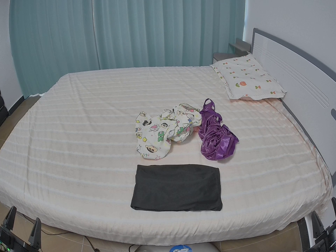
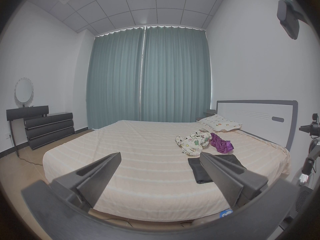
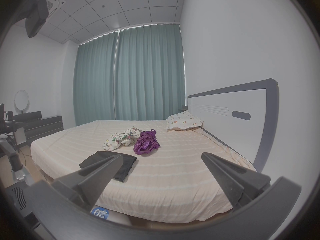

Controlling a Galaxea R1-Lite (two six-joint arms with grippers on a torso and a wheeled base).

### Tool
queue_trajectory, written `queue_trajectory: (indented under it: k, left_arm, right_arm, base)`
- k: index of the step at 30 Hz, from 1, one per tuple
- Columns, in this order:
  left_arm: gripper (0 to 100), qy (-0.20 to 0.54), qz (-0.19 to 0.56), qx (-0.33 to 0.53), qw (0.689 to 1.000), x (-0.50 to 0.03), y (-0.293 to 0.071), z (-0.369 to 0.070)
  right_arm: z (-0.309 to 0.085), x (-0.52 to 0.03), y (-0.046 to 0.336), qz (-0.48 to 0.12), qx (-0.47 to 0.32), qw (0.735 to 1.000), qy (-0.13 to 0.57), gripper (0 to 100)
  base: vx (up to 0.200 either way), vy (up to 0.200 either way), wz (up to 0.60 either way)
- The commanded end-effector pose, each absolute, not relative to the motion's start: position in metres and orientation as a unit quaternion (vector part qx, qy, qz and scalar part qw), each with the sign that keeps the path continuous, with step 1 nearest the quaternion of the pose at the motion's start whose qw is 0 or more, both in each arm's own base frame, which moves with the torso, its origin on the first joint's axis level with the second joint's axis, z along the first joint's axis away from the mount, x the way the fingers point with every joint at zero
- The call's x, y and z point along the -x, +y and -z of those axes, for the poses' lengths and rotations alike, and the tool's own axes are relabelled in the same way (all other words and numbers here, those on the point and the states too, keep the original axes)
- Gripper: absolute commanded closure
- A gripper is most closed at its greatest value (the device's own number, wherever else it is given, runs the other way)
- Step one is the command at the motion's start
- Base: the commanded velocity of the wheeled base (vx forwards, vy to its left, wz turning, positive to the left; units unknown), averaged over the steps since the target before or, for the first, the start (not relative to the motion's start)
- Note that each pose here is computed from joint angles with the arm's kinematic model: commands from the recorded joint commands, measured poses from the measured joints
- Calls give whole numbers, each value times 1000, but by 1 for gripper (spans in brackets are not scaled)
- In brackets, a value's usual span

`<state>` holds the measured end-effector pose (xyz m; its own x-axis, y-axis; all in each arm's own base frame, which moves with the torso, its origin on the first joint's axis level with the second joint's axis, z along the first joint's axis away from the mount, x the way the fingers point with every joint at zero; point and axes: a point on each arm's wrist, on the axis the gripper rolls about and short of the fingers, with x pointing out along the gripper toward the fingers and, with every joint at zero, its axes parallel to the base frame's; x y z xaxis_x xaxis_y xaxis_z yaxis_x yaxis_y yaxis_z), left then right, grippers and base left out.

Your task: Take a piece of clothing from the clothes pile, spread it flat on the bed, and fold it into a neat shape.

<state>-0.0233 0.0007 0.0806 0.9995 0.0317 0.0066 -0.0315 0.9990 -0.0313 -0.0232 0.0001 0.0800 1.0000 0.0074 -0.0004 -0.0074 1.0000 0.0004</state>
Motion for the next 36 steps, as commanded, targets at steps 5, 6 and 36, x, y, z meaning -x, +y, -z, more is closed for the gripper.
queue_trajectory:
  k: [5, 6, 36]
  left_arm:
    - [0, 0, -16, 15, 1000, 23, 1, -76]
    - [0, 0, -16, 15, 1000, 23, 1, -76]
    - [0, 0, -16, 15, 1000, 23, 1, -76]
  right_arm:
    - [-75, 23, 0, -5, 2, 1000, 4, 0]
    - [-75, 23, 0, -5, 2, 1000, 4, 0]
    - [-75, 23, 0, -5, 1, 1000, 4, 0]
  base:
    - [0, 0, 0]
    - [0, 0, 0]
    - [0, 0, 0]
